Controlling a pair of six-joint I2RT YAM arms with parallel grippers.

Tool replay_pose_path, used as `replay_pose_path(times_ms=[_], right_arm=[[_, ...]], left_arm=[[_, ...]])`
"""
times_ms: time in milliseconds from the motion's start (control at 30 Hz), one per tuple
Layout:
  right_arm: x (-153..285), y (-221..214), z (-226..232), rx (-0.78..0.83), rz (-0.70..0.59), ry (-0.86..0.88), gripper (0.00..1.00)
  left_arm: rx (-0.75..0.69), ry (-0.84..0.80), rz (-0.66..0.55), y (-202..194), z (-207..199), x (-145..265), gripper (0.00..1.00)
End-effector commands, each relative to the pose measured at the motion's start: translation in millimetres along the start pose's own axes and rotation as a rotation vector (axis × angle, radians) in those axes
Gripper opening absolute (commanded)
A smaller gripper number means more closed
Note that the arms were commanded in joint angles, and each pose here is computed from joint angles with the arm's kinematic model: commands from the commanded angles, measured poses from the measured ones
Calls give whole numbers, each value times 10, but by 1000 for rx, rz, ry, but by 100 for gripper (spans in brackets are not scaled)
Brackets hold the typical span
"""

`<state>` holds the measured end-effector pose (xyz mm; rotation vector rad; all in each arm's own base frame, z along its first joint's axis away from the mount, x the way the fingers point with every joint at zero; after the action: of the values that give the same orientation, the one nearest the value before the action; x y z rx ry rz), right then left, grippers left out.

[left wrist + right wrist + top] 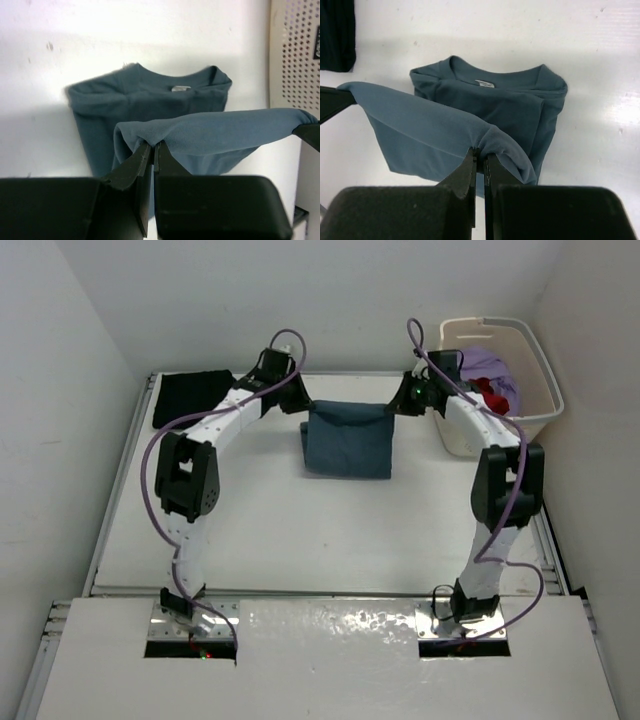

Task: Fold and stack the t-shirts
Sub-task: Fold the long partially folded tshirt into a neat square

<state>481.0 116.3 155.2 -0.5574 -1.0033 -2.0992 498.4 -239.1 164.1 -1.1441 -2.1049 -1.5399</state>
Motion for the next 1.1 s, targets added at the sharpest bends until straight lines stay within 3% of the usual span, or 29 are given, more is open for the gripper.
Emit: replay_pose_path(times_ms=[0, 300, 500, 533, 567, 600, 700, 767, 800, 833, 867, 1067], right_arm=[[-123, 282, 47, 7, -51, 21, 0], [-807, 453, -146, -10, -36, 49, 0], [-1215, 521, -154, 14, -49, 156, 7], [-1223, 564, -77, 27, -48, 195, 12], [-1321, 505, -142, 17, -26, 194, 34], [-1338, 511, -128, 17, -23, 205, 48], [-1302, 553, -21, 26, -22, 237, 70], [-1223, 565, 53, 43, -26, 249, 73], [-1091, 627, 188, 78, -49, 262, 80], [-1044, 606, 199, 85, -47, 257, 83], [-985, 602, 232, 100, -48, 252, 97], [-540, 418, 339, 124, -64, 178, 99]], left_arm=[[-52, -24, -70, 334, 67, -63, 0], [-10, -16, -25, 204, 341, -625, 0], [27, 18, -15, 186, 609, -777, 0], [28, 24, -18, 197, 650, -781, 0], [30, 28, -12, 190, 675, -785, 0], [30, 30, -5, 175, 691, -795, 0], [8, 34, -9, 253, 675, -703, 37], [-8, 34, -19, 311, 645, -622, 70], [-18, 27, -38, 397, 583, -522, 86], [-20, 28, -40, 413, 567, -471, 92], [-26, 21, -47, 441, 538, -421, 98], [-51, -110, -60, 376, 22, -145, 100]])
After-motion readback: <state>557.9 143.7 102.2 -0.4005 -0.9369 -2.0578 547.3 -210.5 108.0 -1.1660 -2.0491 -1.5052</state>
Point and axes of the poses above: each gripper's point midway between its finger pads, its own x axis back along the fingers, its own z axis along the line the jaws close on, y = z × x, the point moved 2 cm from there along x, back along the fingers, and after that the axes turned 13 degrees about -x, right-handed, at the moved point
